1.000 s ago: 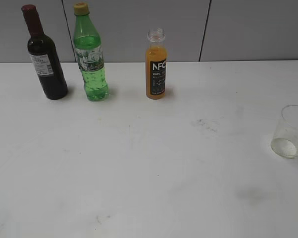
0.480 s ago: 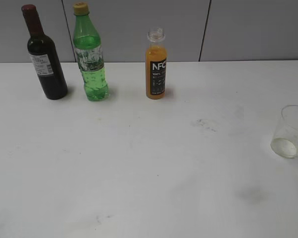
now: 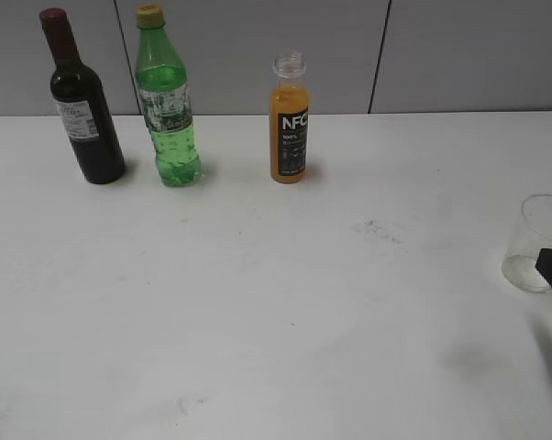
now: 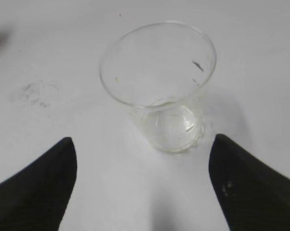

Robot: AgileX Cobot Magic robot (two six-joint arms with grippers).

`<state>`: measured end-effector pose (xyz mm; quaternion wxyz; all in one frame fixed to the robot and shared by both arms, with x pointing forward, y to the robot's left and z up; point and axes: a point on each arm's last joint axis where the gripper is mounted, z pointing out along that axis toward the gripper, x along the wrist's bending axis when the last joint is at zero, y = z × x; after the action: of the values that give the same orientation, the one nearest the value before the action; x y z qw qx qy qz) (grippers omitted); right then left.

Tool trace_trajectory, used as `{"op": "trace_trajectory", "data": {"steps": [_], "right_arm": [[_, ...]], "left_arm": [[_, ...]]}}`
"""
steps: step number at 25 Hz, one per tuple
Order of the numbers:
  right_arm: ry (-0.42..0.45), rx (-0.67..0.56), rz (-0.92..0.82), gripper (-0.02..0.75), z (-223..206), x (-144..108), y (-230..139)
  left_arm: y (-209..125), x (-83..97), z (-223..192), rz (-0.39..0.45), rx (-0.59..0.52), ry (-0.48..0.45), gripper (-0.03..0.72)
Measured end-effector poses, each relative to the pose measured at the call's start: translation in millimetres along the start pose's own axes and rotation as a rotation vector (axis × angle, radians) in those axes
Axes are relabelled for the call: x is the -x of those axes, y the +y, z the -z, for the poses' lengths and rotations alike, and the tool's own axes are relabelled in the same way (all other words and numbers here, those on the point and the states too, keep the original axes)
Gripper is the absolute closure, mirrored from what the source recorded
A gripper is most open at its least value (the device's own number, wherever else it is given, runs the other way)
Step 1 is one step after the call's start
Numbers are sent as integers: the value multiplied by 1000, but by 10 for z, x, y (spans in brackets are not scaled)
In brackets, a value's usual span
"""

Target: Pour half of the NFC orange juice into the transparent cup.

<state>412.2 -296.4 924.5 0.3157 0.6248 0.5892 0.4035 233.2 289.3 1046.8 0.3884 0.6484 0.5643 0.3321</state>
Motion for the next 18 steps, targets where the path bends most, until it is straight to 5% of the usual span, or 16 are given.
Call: {"op": "trace_trajectory", "data": {"steps": [7,11,15,18], "right_arm": [[29,-78,62,80,-233,19,-215],[55,-10,98,80,-352,17,-265],[1,36,77,80,-474,92,-370],[-40,-55,63,81,-541,150,-567]], "left_arm": [[0,0,0,0,0,0,248],[0,0,0,0,0,0,248],[0,0,0,0,0,0,248],[0,0,0,0,0,0,248]]}}
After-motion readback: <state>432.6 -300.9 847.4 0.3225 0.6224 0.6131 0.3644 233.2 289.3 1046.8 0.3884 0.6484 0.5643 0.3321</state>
